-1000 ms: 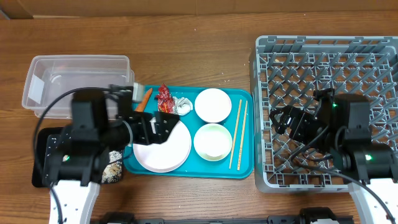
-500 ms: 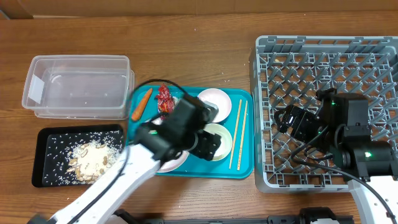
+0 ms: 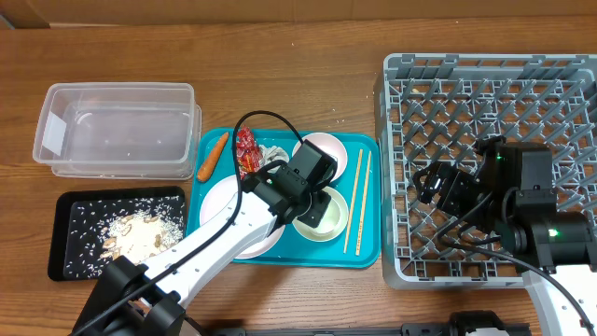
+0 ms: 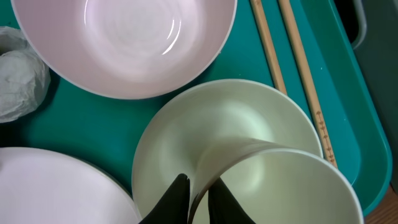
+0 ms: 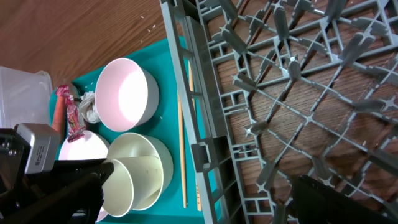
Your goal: Sort waste into correct bins and load items into the dishwasher
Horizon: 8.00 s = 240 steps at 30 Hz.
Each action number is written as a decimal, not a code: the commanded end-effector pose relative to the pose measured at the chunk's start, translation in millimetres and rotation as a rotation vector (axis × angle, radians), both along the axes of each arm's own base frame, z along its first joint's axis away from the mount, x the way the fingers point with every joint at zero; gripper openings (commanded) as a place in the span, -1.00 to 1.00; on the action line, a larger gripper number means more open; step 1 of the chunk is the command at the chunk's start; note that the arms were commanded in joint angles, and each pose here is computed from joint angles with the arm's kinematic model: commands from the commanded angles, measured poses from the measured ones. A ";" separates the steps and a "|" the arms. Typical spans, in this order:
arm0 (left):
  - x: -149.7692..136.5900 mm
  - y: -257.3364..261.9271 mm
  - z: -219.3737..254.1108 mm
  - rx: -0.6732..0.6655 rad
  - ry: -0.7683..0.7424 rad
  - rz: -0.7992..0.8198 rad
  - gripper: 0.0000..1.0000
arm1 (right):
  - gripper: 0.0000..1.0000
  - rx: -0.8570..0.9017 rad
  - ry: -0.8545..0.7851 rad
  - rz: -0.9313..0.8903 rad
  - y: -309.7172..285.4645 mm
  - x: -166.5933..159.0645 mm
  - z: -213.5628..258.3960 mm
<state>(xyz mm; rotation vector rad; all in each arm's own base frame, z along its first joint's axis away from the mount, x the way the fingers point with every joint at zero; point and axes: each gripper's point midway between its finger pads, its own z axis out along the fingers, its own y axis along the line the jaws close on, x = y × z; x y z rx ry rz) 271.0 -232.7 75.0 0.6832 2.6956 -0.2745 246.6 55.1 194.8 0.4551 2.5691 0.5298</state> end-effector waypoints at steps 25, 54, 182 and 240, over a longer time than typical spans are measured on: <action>32.4 -4.1 184.6 -0.723 0.141 -0.138 -0.92 | 0.89 0.195 -0.157 0.330 52.9 -6.4 42.1; -0.4 -20.3 262.9 -1.137 0.164 -0.488 -0.92 | 0.29 0.607 -0.662 0.995 149.3 -45.4 168.1; 33.1 230.3 161.8 -0.054 0.092 0.928 1.00 | -0.16 -0.370 0.492 0.550 135.5 5.2 -161.1; 33.2 230.2 161.9 -0.054 0.092 0.928 1.00 | -0.92 -1.314 0.047 -0.750 -218.0 100.1 71.9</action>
